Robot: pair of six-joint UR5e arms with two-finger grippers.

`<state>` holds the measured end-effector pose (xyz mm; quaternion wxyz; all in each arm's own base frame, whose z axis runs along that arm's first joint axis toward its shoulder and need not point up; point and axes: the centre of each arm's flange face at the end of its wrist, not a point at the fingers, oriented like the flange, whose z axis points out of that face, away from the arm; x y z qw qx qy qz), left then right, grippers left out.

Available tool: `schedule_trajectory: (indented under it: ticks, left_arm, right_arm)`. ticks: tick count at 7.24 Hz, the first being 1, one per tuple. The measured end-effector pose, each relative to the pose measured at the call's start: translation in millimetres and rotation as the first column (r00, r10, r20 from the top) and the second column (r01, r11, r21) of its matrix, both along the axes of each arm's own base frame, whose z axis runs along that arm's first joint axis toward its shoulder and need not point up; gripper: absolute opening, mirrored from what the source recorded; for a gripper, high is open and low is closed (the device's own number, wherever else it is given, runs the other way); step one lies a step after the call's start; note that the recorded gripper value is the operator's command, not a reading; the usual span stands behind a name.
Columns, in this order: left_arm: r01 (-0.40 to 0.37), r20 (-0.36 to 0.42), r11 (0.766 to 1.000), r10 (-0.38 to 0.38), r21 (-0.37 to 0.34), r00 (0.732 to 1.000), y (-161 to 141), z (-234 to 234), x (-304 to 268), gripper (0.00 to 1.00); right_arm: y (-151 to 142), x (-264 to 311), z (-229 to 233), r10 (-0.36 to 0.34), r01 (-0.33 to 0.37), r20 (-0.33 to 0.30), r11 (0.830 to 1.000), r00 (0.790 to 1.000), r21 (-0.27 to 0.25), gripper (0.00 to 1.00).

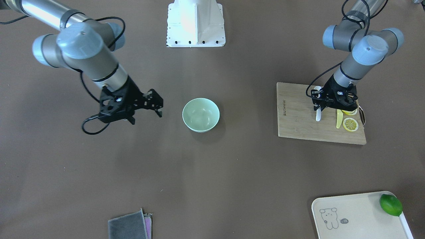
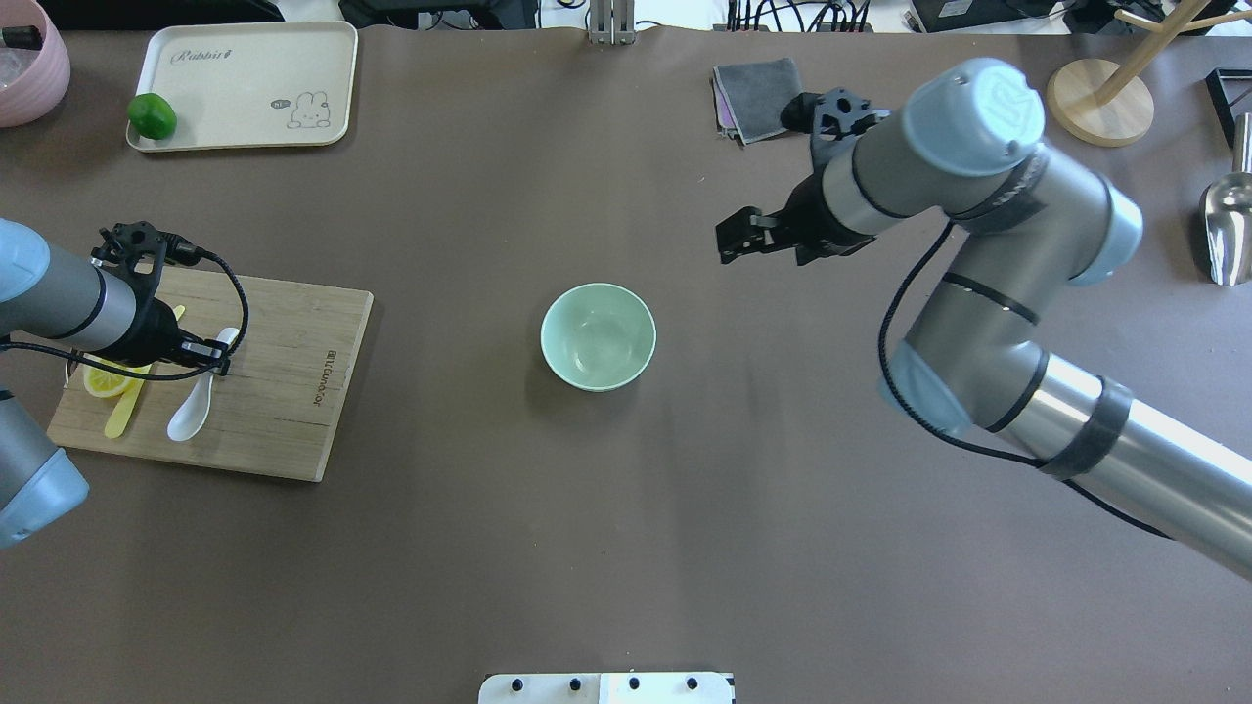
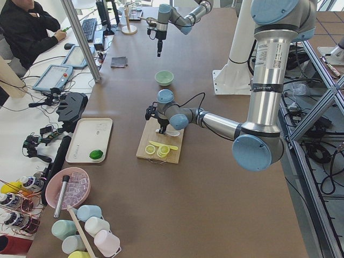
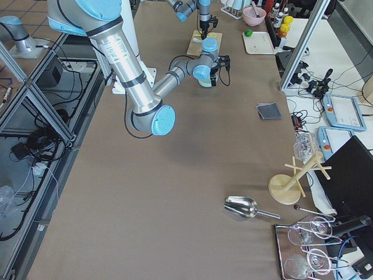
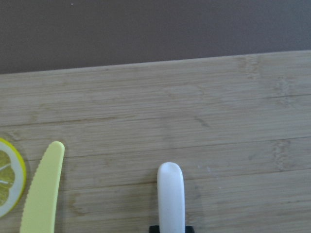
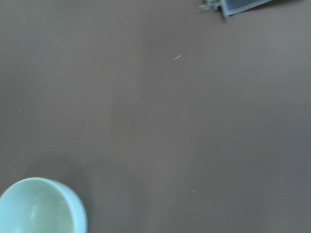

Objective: Place spoon in bowl
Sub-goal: 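Carry the white spoon with the left gripper and lower it into the bowl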

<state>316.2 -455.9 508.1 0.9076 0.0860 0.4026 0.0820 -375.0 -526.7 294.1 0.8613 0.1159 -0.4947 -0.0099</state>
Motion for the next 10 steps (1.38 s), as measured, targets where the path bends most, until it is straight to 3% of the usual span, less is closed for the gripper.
schedule_trajectory:
  ticks: [2, 4, 7, 9, 10]
  left_arm:
    - [0.002, -0.023, 1.0, -0.002, 0.013, 1.0, 1.4, -18.1, -1.3, 0.0]
    - [0.037, -0.08, 0.999, -0.035, 0.019, 0.996, -8.6, -74.4, 8.1, 0.0]
    - [0.11, -0.159, 0.993, -0.114, -0.038, 0.981, -42.5, -194.8, 52.3, 0.0]
    - [0.143, -0.21, 0.987, -0.154, -0.068, 0.965, -33.4, -255.1, 98.9, 0.0]
    - [0.173, -0.224, 0.983, -0.184, -0.066, 0.957, -26.3, -281.6, 131.2, 0.0]
  right_arm:
    - [-6.2, 111.5, 88.8, 0.041, -0.041, -0.087, 0.999, 0.995, 0.001, 1.0]
    - [-2.4, 211.2, 163.4, 0.054, -0.052, -0.168, 0.999, 0.984, 0.017, 1.0]
    - [31.1, 312.5, 256.4, 0.063, -0.077, -0.28, 0.996, 0.958, -0.039, 1.0]
    - [46.3, 365.6, 288.1, 0.026, -0.061, -0.325, 0.994, 0.945, -0.096, 1.0]
    - [52.5, 379.0, 295.7, 0.014, -0.058, -0.312, 0.99, 0.95, -0.131, 1.0]
